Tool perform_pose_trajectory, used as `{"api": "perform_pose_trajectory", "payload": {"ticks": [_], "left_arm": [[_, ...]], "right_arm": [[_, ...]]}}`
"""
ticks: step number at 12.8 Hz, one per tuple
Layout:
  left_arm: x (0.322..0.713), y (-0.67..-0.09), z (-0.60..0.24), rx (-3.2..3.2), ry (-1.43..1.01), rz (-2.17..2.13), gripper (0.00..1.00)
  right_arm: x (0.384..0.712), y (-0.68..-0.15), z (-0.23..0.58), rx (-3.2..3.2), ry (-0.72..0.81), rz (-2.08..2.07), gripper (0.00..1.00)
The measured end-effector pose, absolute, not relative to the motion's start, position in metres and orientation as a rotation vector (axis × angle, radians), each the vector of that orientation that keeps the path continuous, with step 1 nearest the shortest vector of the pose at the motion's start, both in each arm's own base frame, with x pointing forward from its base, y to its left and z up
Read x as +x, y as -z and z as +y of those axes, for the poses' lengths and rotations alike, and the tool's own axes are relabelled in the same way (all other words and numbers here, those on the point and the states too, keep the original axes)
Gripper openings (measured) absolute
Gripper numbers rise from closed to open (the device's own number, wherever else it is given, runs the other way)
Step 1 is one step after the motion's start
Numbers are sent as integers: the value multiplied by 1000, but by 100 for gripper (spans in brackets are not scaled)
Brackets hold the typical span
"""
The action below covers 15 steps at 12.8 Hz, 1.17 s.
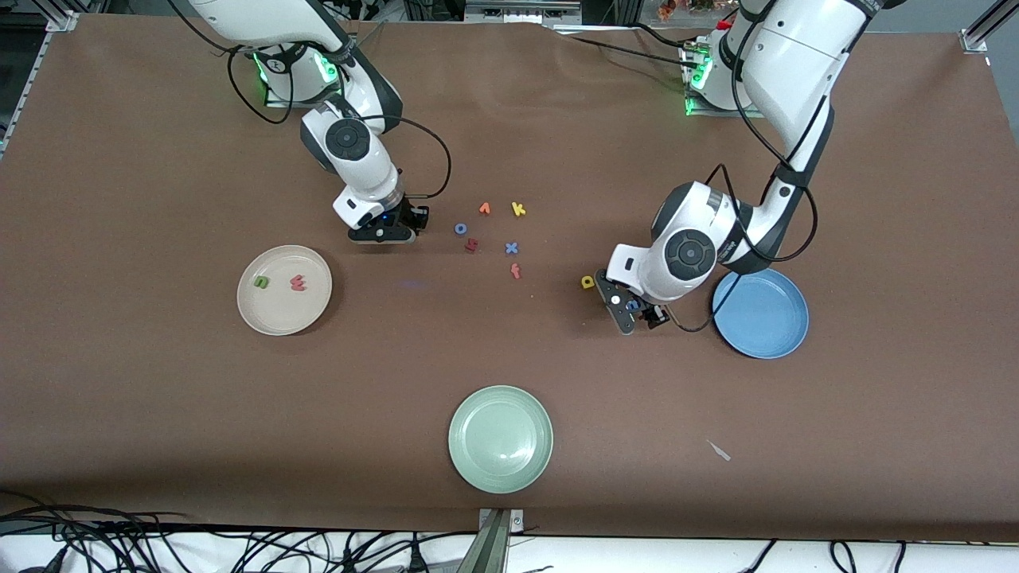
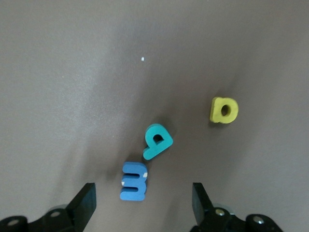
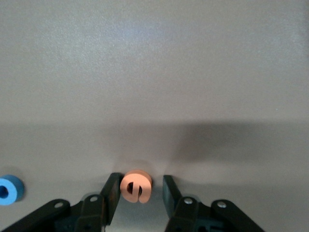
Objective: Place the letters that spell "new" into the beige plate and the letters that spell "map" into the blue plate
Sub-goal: 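Drop the orange e on the beige plate while the left gripper grasps the blue E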
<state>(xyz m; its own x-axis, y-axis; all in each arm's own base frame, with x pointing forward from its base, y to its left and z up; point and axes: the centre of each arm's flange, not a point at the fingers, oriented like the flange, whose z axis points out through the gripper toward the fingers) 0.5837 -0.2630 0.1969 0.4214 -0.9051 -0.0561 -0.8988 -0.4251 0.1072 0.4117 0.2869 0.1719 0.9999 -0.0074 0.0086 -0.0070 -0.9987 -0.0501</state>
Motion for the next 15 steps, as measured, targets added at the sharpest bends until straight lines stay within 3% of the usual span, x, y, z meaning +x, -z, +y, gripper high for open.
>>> {"api": "perform_pose_trajectory", "payload": {"ticks": [4, 6, 8, 9, 10, 12, 15], "left_arm": [[580, -181, -266, 2588, 160, -1668, 79], [578, -176, -265, 2585, 169, -1671, 74], [579, -173, -265, 2584, 161, -1696, 54], [579, -172, -265, 2585, 150, -1699, 54], [580, -172, -264, 2588, 137, -1702, 47], [582, -174, -264, 2589, 123, -1719, 26], [586, -186, -264, 2586, 138, -1815, 26]], "right_arm": [[413, -172, 287, -3091, 15, 11, 43], [414, -173, 288, -3091, 21, 3, 37], [414, -173, 288, -3091, 24, -1, 33], [415, -174, 289, -3090, 26, -1, 32], [416, -175, 289, -3089, 31, -3, 31], [420, -177, 286, -3093, 41, -21, 29], [457, -200, 254, -3170, 17, -127, 29]]}}
